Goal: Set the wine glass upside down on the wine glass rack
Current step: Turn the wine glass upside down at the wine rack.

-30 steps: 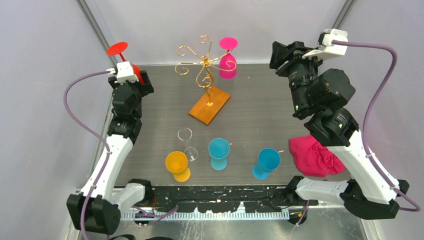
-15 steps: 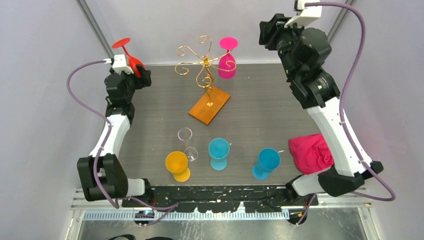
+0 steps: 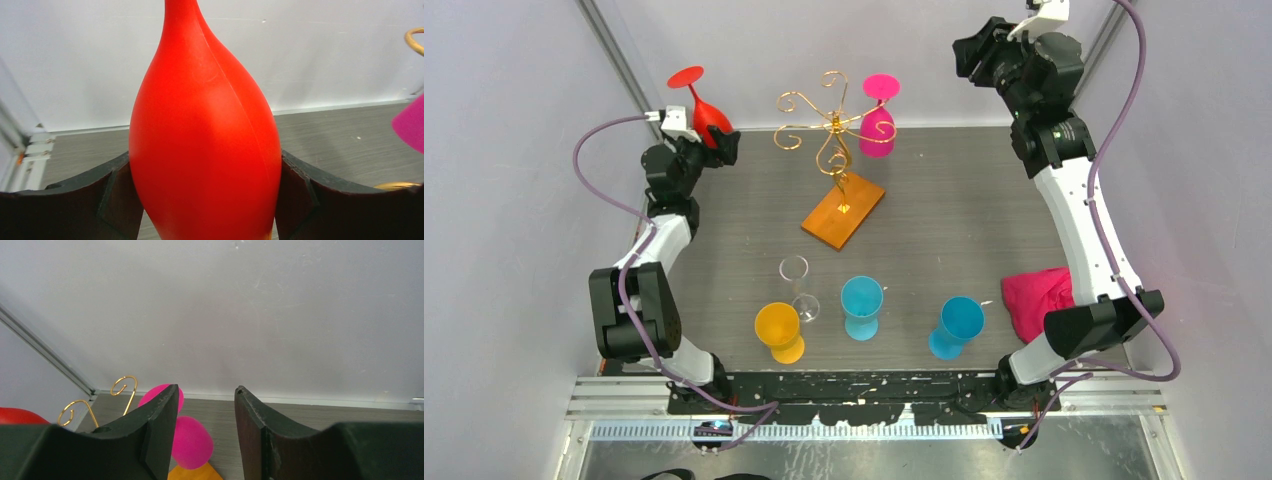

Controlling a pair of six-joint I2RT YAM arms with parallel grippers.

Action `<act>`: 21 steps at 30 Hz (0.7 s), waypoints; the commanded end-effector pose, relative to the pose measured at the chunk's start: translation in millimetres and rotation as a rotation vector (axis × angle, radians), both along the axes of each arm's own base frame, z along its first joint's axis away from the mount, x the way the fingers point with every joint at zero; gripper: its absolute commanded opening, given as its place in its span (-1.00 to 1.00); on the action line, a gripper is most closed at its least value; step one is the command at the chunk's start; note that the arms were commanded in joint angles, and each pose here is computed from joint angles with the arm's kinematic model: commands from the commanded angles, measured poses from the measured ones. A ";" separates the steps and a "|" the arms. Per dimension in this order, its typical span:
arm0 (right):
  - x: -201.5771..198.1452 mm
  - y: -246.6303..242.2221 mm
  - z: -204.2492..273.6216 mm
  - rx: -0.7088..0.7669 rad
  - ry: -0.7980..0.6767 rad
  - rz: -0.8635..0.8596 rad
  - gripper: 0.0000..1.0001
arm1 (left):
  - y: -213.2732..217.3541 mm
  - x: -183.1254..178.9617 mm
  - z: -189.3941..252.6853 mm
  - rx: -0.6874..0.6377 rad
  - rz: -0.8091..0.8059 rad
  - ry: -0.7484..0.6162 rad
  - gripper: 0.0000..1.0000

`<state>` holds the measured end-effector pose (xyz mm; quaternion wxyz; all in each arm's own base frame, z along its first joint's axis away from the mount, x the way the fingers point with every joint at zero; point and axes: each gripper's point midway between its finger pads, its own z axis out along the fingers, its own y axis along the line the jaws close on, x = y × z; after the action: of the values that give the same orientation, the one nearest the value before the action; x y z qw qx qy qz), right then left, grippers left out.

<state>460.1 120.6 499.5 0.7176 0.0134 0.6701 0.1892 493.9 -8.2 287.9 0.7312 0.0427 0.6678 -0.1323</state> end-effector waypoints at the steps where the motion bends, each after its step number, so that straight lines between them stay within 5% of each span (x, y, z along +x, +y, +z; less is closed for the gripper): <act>1: 4.6 17.9 22.7 0.101 -0.038 0.132 0.04 | -21.5 1.1 50.9 0.014 -0.120 -0.136 0.18; 13: 7.1 84.8 37.8 0.371 0.127 0.408 0.01 | -62.6 -31.2 57.2 0.199 -0.245 -0.079 0.15; 21: 4.7 144.7 41.9 0.544 0.258 0.612 0.01 | -73.2 -31.2 41.6 0.177 -0.256 -0.073 0.08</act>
<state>480.4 236.1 530.9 0.5744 0.0230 0.6631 0.4794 465.6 -82.5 317.8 0.7074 0.1891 0.6585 -0.1736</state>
